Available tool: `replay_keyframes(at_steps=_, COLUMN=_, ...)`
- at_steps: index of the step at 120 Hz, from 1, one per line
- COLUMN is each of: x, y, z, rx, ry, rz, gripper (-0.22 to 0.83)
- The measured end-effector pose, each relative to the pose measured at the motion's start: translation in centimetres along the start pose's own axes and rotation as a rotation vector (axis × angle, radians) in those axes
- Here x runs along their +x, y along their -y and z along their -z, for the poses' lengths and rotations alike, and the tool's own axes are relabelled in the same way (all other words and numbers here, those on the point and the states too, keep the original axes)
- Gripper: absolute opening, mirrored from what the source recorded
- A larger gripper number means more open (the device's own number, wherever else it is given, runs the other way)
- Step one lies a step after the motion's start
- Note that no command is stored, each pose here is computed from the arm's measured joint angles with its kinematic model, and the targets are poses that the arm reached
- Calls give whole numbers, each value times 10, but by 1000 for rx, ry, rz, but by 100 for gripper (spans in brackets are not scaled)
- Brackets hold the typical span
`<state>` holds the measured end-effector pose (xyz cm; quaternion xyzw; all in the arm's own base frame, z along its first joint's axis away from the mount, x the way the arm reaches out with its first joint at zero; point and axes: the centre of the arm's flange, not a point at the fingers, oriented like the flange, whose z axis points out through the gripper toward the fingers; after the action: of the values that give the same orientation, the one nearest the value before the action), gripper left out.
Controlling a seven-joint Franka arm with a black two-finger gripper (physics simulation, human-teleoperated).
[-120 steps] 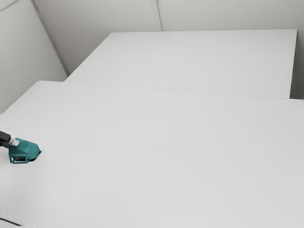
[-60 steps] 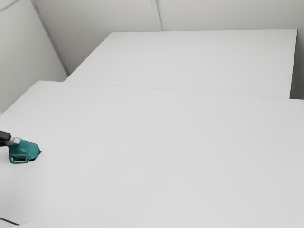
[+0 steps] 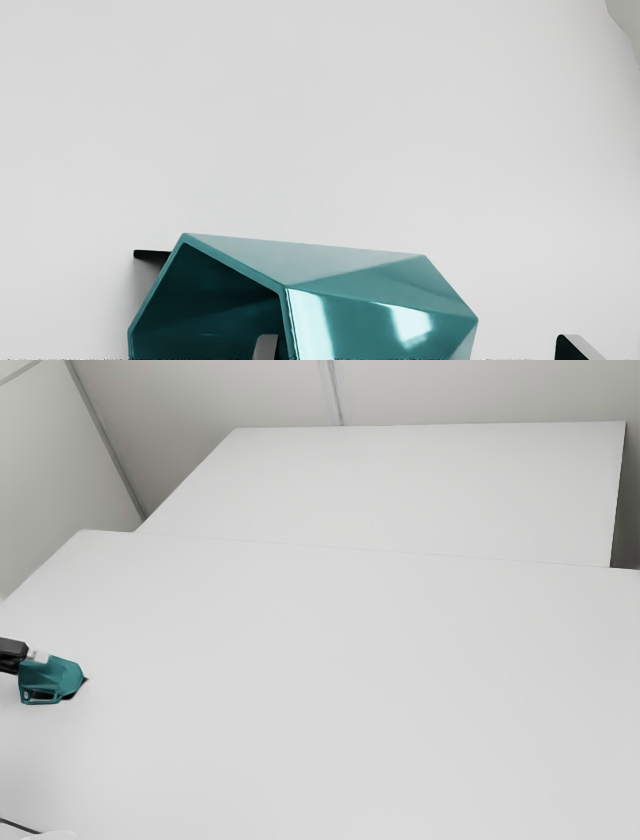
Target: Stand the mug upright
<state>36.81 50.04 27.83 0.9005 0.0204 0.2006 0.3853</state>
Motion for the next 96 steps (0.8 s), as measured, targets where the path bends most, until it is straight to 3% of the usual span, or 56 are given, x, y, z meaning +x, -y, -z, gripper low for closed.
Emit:
replay_keyframes(at_steps=25, x=-10, y=0, z=-6, rx=-41, ry=7, rz=27, gripper=56)
replay_keyframes(at_steps=65, x=-10, y=-1, z=-5, rx=-50, ry=10, rz=33, gripper=10)
replay_keyframes(at_steps=96, x=-5, y=-3, z=-3, rx=-37, ry=10, rz=26, gripper=-8)
